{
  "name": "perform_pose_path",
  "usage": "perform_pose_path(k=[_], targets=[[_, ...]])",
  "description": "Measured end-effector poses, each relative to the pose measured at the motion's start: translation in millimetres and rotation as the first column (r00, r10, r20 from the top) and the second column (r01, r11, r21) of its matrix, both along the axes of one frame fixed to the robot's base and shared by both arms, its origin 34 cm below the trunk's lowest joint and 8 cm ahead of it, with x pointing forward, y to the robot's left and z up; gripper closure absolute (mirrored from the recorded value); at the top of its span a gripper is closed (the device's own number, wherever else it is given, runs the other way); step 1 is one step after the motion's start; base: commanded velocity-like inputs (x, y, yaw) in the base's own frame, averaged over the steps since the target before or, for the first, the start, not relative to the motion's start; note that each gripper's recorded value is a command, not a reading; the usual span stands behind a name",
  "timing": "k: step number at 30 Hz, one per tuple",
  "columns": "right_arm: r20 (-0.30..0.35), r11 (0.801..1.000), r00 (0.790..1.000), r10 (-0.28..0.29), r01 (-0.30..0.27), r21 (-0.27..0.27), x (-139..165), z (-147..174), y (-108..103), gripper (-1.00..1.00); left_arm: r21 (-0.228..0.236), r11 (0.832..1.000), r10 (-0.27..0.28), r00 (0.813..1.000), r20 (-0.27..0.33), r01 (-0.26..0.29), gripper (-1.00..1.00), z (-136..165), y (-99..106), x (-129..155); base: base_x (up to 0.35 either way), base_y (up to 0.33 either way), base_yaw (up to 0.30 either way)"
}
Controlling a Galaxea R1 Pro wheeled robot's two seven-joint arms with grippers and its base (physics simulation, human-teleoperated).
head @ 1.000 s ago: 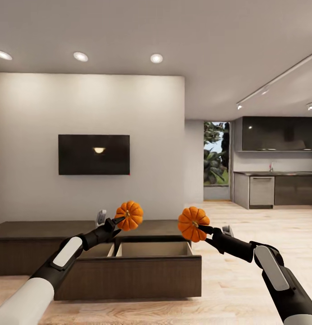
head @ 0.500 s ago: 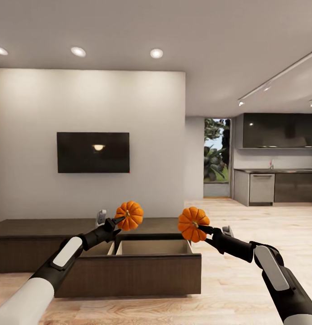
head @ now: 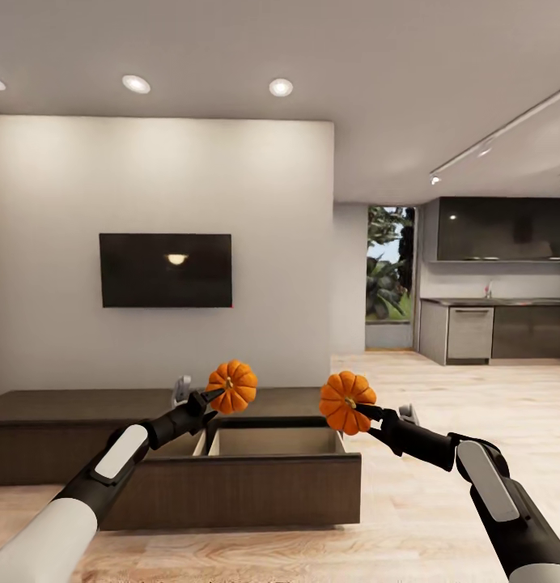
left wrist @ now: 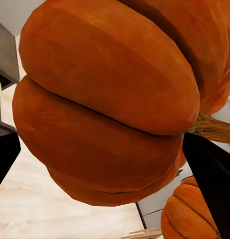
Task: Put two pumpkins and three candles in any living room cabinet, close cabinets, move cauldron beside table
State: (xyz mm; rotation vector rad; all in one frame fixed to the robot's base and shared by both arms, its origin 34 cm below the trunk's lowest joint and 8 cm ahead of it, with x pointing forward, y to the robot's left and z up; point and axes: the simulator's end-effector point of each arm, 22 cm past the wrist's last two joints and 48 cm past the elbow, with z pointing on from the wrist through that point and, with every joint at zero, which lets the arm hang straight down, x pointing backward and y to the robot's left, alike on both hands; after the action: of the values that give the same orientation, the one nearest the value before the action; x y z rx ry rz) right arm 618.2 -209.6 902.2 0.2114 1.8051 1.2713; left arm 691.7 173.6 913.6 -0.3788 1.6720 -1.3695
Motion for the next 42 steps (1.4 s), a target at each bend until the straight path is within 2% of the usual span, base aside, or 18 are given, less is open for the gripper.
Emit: perform_pose_path(k=[42], targets=[[-0.092, 1.000, 0.996, -0.016, 0.015, -0.013, 15, -42, -3, 1.00, -0.002, 1.000, -0.001, 0.998, -0.069, 0.001, 1.00, -40, 0, 14, 0.000, 0.000, 0.000]])
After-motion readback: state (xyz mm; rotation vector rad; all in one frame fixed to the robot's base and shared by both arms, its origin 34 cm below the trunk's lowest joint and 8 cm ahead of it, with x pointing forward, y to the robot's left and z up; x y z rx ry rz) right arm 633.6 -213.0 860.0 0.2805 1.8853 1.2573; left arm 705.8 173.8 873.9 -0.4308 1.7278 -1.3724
